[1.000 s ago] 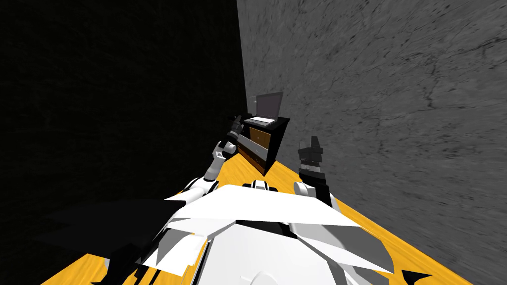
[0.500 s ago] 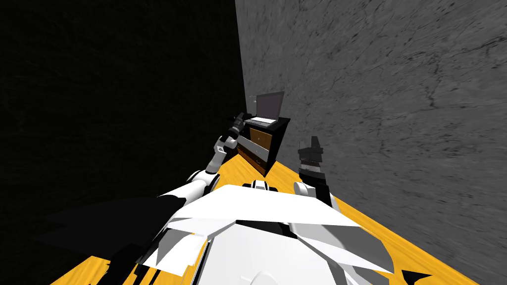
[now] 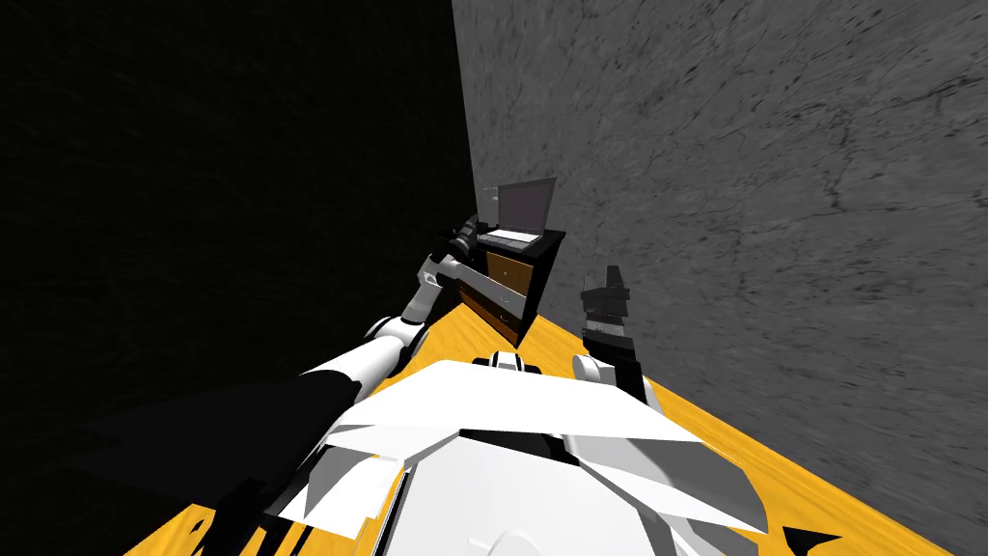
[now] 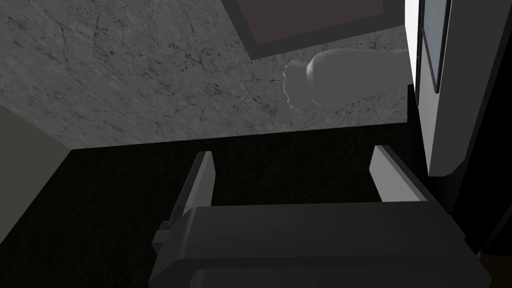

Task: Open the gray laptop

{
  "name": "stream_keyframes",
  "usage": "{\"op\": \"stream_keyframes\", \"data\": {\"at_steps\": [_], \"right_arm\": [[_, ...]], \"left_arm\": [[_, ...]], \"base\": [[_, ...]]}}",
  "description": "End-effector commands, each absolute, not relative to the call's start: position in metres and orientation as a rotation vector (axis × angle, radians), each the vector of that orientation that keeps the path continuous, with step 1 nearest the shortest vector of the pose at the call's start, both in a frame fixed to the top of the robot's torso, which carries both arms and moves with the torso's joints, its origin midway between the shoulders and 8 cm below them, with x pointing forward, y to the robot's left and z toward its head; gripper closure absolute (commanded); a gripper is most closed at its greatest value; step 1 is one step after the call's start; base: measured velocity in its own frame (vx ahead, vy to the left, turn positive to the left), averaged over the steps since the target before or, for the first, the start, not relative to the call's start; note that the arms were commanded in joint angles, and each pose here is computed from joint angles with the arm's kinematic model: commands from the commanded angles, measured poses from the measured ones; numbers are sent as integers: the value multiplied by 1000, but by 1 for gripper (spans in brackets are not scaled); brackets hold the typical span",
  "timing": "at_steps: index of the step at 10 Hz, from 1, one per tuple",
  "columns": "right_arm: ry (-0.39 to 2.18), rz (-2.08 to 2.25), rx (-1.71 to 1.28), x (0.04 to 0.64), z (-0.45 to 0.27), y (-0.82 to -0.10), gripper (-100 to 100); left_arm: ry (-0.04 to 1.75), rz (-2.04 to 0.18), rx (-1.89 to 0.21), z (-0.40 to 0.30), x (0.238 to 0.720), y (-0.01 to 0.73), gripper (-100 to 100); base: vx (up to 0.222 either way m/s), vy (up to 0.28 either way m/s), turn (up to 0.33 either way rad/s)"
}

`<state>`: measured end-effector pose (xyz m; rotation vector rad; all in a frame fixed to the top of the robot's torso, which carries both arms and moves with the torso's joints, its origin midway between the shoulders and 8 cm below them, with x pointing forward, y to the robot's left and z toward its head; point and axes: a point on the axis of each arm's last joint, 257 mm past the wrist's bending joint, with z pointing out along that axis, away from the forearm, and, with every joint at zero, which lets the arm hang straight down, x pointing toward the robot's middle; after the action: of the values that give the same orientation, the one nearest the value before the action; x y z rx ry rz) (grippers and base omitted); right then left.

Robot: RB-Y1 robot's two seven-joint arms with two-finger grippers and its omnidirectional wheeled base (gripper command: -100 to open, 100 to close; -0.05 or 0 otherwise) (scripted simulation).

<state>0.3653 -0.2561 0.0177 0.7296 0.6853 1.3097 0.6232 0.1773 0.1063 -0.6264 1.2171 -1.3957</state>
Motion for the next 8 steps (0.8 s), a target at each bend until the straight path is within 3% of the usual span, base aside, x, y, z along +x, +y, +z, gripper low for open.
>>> {"op": "stream_keyframes", "data": {"at_steps": [1, 8], "right_arm": [[685, 1310, 730, 365, 18, -256, 0], [685, 1310, 730, 365, 18, -256, 0]], "left_arm": [[1277, -1352, -638, 110, 640, 174, -100], [1354, -1282, -618, 148, 666, 161, -100]], "base": [[67, 79, -111], [67, 65, -101]]}}
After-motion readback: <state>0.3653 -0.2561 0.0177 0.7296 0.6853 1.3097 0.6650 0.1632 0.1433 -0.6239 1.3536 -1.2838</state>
